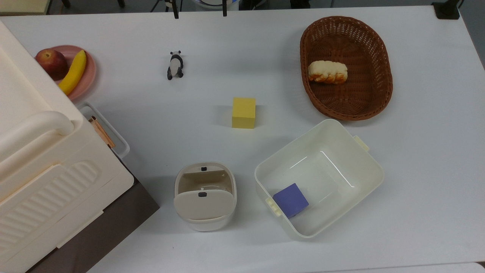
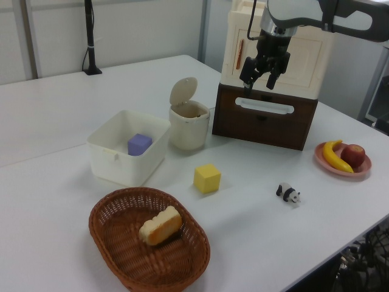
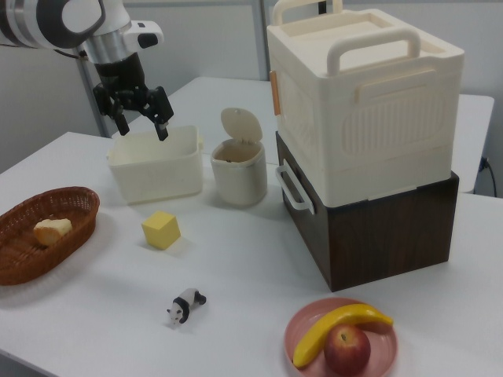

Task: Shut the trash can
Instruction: 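Move the gripper from above the cabinet toward the trash can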

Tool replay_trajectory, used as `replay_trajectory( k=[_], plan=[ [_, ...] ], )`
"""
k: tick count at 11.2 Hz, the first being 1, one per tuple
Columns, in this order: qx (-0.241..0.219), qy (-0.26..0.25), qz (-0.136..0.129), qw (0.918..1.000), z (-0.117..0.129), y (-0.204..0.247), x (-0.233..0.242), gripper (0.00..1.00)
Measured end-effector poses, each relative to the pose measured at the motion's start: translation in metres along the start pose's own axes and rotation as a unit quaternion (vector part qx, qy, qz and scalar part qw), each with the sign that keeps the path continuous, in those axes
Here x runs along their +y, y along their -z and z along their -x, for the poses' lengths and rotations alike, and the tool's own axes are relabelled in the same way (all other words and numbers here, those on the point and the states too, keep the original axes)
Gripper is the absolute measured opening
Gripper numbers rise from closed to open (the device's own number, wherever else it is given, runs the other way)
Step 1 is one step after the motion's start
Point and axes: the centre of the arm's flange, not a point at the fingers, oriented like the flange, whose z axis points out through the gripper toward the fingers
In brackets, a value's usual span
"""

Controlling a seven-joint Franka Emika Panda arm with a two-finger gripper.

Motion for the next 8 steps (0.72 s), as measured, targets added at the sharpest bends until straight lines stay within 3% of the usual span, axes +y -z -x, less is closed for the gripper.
replay_trajectory(
  k=[8],
  plan=[
    [0.000,0.003,0.000,1.0000,0.0000,-0.0002,-0.0024,0.96]
  ],
)
